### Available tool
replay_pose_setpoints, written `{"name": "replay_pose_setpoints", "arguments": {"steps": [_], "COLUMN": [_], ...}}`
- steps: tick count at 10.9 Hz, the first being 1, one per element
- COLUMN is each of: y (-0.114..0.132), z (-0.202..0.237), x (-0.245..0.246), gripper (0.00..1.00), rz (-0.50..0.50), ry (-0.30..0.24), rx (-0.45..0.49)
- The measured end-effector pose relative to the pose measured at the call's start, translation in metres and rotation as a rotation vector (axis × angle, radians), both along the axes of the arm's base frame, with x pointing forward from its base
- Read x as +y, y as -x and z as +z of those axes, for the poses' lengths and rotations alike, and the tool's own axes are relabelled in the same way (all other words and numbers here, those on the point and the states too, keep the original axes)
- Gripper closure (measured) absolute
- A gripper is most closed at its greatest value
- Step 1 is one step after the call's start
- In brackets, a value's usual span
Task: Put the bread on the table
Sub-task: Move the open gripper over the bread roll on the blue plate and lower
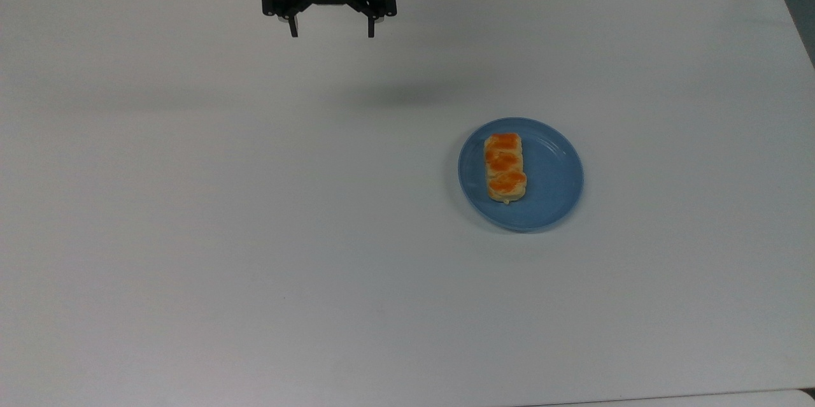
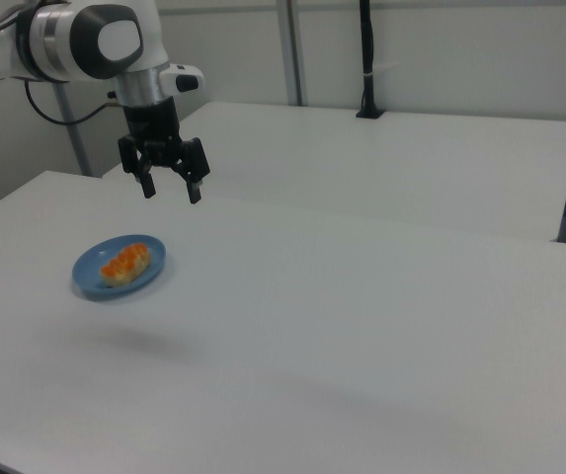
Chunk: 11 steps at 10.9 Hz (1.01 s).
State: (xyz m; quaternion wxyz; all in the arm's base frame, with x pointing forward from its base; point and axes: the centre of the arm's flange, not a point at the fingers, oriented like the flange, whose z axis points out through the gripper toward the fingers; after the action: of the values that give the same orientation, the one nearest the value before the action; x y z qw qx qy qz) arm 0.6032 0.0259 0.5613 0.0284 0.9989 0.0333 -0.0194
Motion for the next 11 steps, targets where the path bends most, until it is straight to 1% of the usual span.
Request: {"name": "replay_pose_setpoints", "arguments": {"steps": [2,4,5,8,9,11], "y": [0.0,-0.001,-0.003,-0.015,-0.018,-0.028], "z": [0.001,-0.003,-0.012,-0.056,-0.077,-0.128], "x": [0.0,0.013,0.033,0.133,0.161,0.196], "gripper": [0.0,0.0,0.0,0.0,0.0,0.0], "rz": [0.002,0.014,-0.005,-0.098,-0.113,-0.105], "ry": [0.0,-0.018,-0.026,-0.022,-0.021,-0.014], "rx": [-0.003,0.005,0.016,-0.04,-0.054,-0.065]}}
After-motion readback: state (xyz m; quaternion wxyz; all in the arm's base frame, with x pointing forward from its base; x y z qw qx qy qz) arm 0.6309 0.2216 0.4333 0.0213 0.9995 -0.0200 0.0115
